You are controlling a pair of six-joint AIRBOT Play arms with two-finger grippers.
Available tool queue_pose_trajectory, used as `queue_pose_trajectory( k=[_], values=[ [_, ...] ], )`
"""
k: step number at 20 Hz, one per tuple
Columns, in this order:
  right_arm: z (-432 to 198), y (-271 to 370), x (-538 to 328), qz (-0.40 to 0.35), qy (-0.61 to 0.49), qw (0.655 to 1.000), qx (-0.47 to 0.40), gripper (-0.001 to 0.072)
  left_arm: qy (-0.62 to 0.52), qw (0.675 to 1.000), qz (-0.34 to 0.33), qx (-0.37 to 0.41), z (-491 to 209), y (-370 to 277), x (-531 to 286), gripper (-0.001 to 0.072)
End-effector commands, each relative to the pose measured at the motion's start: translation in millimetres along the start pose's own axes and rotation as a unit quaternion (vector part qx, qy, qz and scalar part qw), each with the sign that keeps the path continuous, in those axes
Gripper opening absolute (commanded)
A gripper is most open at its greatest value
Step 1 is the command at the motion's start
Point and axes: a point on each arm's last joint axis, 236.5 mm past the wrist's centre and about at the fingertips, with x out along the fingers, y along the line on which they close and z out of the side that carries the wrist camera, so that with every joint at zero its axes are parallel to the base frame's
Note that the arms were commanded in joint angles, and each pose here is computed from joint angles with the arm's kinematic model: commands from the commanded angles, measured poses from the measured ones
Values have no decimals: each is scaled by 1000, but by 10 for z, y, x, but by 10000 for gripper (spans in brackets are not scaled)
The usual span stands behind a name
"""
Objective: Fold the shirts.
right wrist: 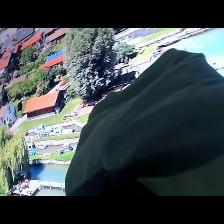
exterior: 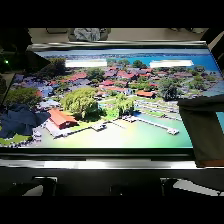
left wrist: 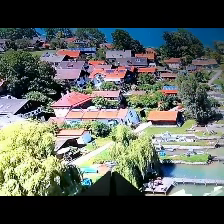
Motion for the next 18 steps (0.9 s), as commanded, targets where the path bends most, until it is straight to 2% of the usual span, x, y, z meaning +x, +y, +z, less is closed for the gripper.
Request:
queue_pose_trajectory(
  k=[1,4,6,13,14,16,17,18],
  values=[
    [-64,-344,-300,-44,-17,998,49,46,0,1000,0,2,-1,2,0,33],
    [-519,-710,-412,-152,72,984,60,47,0,1000,0,2,-1,2,0,34],
    [-932,-893,-383,-193,152,966,83,48,0,1000,0,2,-1,2,0,33],
    [-2121,-1145,188,-224,211,936,170,50,0,1000,0,2,-2,0,-1,33],
    [-2243,-1150,259,-220,222,933,177,76,0,1000,0,2,-1,0,-1,33],
    [-2335,-1164,310,-218,230,931,180,261,-2,1000,0,2,9,4,2,33],
    [-2290,-1199,274,-224,227,934,163,426,-7,1000,2,2,35,8,-1,33],
    [-2195,-1247,200,-233,223,938,126,627,-17,1000,3,3,81,6,-14,33]
  ],
)
